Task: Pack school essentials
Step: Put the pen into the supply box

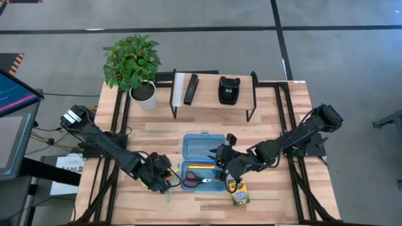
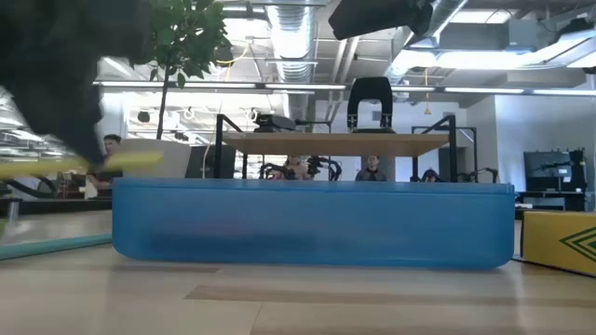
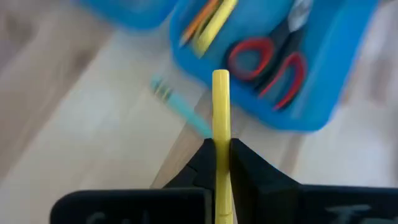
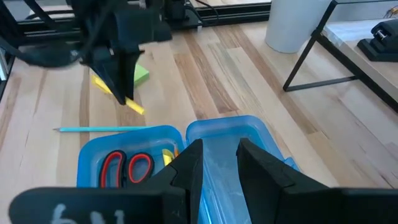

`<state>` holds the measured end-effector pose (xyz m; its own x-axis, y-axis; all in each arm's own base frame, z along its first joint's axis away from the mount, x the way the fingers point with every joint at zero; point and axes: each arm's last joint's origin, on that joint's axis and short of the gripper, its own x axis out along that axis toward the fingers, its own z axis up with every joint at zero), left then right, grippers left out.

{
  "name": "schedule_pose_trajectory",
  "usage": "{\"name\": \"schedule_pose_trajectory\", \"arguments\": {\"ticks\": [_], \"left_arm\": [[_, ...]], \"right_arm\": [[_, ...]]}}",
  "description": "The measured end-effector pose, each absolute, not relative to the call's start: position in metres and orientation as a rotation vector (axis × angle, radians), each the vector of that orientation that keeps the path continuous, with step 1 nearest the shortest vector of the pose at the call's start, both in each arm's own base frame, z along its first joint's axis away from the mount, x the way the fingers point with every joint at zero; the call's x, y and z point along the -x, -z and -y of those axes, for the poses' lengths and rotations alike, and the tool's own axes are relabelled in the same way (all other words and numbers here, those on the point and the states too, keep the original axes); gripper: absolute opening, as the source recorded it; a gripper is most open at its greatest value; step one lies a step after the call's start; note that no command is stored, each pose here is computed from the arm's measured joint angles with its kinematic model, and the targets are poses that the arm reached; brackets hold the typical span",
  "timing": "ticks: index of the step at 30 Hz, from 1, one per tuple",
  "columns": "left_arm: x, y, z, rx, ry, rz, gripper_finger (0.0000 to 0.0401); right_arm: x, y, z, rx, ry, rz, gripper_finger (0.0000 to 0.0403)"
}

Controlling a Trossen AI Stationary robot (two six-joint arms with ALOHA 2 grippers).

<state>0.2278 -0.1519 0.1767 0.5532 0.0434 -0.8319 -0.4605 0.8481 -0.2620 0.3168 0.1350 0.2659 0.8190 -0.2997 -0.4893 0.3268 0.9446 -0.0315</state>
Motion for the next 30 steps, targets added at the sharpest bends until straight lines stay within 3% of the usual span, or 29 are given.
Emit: {"name": "schedule_pose_trajectory", "arguments": {"ticks": [11,20,26,30], "left_arm": [[-0.295,-0.221,0.132,0.198,-0.07,-0.848,0.0001],[-0.35,-0.196,0.119,0.078,0.095,-0.874,0.0],[-0.376,-0.179,0.126,-0.025,0.152,-0.904,0.0002],[-0.385,-0.175,0.127,-0.06,0.158,-0.914,0.0023]], "right_arm": [[-0.309,-0.277,-0.123,-0.033,0.353,-0.527,0.0118],[-0.279,-0.309,-0.123,-0.051,0.371,-0.459,0.0118],[-0.273,-0.311,-0.126,-0.048,0.366,-0.459,0.0118],[-0.274,-0.307,-0.127,-0.054,0.375,-0.474,0.0118]]}}
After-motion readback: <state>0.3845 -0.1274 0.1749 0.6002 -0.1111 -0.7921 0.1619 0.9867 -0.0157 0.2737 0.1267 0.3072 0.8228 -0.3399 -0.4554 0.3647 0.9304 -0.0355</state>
